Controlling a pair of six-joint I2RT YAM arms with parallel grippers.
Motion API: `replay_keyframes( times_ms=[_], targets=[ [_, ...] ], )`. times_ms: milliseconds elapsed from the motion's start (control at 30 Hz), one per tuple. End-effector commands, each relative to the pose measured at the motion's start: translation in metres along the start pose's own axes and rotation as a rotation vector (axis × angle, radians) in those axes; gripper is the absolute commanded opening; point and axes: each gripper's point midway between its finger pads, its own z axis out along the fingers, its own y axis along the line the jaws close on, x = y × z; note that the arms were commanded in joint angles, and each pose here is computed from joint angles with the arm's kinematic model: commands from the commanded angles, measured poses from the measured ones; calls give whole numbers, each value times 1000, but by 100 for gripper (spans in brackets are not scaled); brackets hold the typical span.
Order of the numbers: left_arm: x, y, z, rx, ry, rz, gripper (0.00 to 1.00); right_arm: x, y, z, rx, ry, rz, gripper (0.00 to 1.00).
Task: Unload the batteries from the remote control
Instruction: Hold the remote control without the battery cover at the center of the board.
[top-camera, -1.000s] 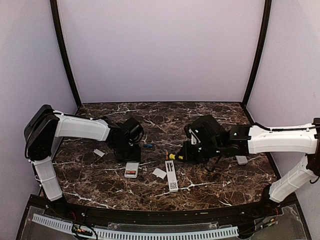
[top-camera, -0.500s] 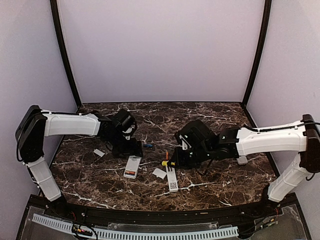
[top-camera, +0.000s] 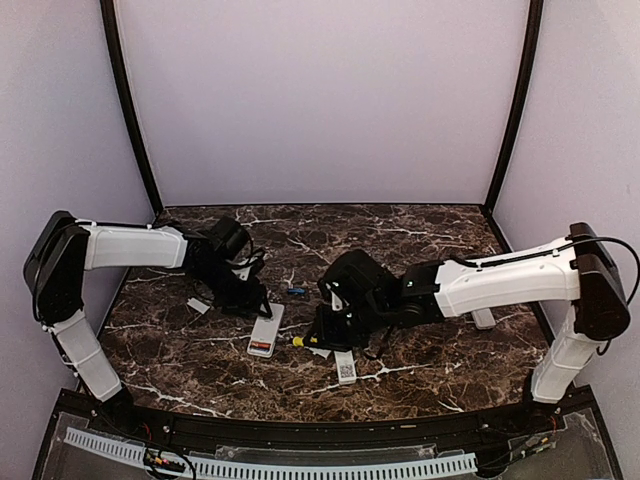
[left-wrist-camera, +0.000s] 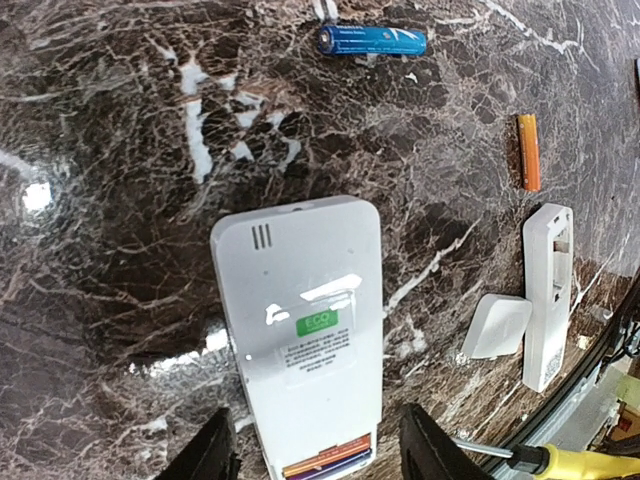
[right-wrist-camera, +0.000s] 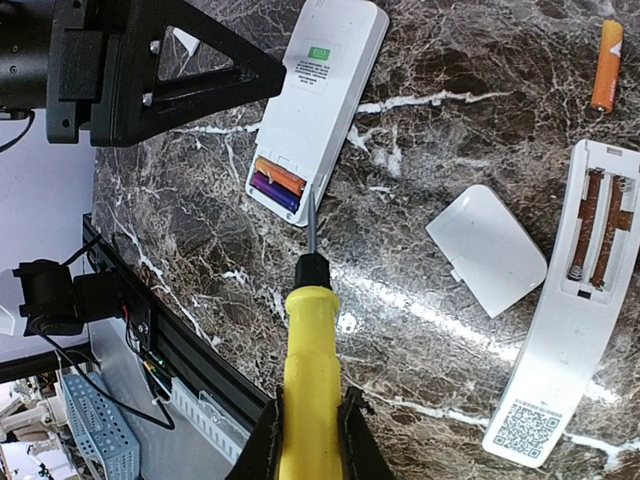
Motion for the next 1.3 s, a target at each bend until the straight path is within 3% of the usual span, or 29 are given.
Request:
replay_keyframes(
  times_ms=[0,433,767,1267],
  targets=[
    [10,0,12,37,48,40,52,0,21,3,-42,11,11,0],
    [16,17,22,-29,64,42,49,0,24,15,-31,40,1,0],
    [19,17,27,-13,85,37,37,2,20,18,-16,52,11,0],
    [24,19,33,-12,114,32,30,3,16,22,15,64,14,0]
  ],
)
